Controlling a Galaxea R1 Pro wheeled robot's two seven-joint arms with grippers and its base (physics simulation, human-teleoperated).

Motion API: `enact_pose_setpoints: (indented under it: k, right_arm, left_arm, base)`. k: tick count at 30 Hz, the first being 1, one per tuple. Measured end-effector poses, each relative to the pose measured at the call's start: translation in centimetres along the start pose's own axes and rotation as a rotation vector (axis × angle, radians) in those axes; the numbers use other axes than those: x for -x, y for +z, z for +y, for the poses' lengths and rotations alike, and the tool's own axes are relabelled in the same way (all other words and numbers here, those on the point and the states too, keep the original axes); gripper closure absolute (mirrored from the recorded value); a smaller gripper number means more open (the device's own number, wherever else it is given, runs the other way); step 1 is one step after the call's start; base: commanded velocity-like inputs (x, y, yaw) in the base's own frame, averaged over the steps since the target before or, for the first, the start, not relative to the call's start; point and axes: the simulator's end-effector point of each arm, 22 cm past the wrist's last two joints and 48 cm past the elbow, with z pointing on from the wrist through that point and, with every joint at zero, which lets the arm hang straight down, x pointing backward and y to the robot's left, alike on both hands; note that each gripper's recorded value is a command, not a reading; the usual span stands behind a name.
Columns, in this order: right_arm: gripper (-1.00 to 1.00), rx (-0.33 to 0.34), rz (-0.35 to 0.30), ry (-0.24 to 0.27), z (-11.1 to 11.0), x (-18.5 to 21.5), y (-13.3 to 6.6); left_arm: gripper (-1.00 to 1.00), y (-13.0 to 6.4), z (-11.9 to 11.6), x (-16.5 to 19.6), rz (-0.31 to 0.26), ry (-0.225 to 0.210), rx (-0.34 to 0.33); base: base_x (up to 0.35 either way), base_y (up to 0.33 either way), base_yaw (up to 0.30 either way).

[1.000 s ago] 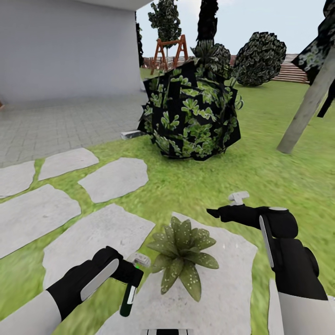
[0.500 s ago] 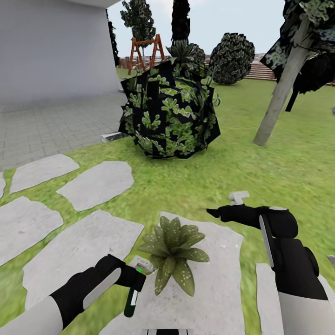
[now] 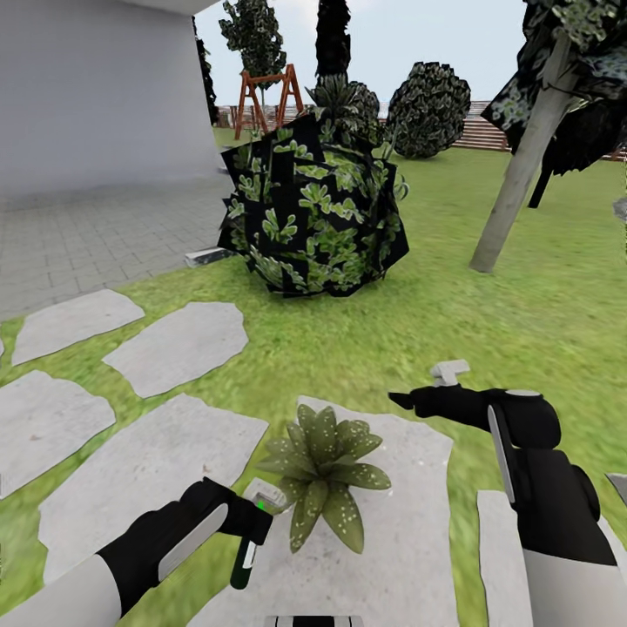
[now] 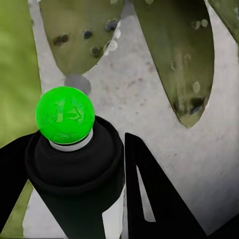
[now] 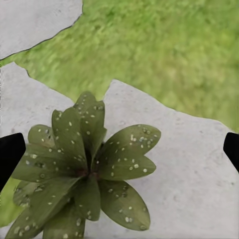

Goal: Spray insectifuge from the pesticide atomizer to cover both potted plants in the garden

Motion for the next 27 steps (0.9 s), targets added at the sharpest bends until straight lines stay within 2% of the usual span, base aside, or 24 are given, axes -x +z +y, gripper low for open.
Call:
enact_pose_setpoints:
  k: [6,12,15,20,24,27]
  right_arm:
    - [-1.00,0.000,-0.006,0.000,0.0,0.3,0.0]
    - [-1.00,-0.003,-0.020,-0.006,-0.1,1.2,-0.2]
    - [-1.00,-0.004,-0.020,-0.007,-0.1,1.3,-0.2]
    - [-1.00,-0.004,-0.019,-0.006,-0.1,1.2,-0.2]
    - [-1.00,-0.004,-0.019,-0.006,-0.1,1.2,-0.1]
    - [-1.00,-0.004,-0.019,-0.006,-0.1,1.2,-0.1]
  left_arm:
    - [1.00,-0.1,-0.1,0.1,-0.003,-0.005,-0.010]
    - [1.00,-0.1,-0.6,0.2,-0.004,-0.014,-0.032]
    - [1.00,-1.7,-2.6,2.2,-0.033,0.017,-0.074]
    - [1.00,-1.9,-1.5,2.3,-0.036,-0.007,-0.053]
    - [1.00,-0.6,0.2,0.1,0.018,-0.045,-0.027]
    - [1.00,-0.3,0.8,-0.6,0.033,-0.060,-0.020]
  base:
    - [0.000,0.279,-0.009]
    - [0.043,0.294,-0.223]
    - [0.074,0.225,-0.274]
    - [-0.105,0.028,-0.131]
    - [-0.305,0.065,-0.008]
    - [-0.291,0.185,-0.001]
